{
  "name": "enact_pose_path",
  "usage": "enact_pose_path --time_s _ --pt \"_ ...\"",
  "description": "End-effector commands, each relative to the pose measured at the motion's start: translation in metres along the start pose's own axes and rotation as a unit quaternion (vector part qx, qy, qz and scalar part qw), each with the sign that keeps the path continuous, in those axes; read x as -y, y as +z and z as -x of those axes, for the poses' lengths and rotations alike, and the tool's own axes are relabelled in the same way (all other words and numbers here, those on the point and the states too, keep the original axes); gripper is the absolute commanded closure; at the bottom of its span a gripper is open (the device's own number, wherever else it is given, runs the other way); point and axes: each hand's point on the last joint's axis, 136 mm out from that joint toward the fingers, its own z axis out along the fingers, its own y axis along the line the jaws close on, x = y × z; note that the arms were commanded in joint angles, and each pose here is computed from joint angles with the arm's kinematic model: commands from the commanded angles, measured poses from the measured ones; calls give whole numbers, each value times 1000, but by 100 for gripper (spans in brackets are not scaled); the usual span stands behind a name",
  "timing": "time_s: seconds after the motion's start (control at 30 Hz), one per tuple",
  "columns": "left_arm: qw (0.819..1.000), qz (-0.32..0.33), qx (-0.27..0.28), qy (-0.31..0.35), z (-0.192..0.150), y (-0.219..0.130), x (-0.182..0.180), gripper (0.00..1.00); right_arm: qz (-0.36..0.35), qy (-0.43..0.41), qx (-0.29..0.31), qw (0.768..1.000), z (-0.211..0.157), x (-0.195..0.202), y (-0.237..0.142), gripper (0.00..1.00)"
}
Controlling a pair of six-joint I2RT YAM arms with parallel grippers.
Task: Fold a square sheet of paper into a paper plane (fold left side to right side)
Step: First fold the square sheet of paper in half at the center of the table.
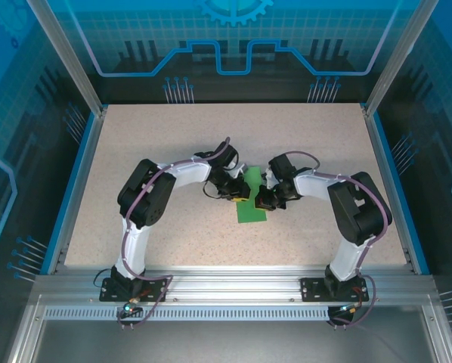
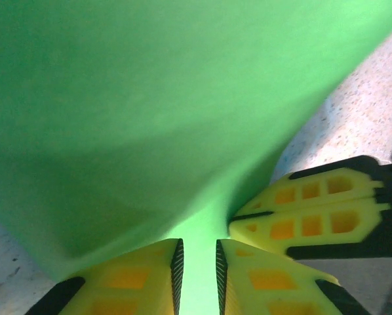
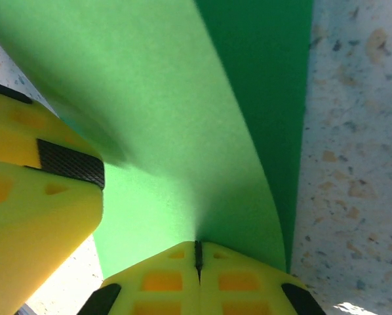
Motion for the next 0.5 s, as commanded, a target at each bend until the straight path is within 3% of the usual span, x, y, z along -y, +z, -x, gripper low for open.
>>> enact_pose_path --time_s 0.0,0.47 --pt "1000 0 13 -1 12 -9 4 77 -62 24 -45 997 -25 30 13 95" --pt "999 -15 28 35 21 6 -16 81 -76 18 -45 996 -24 34 10 95"
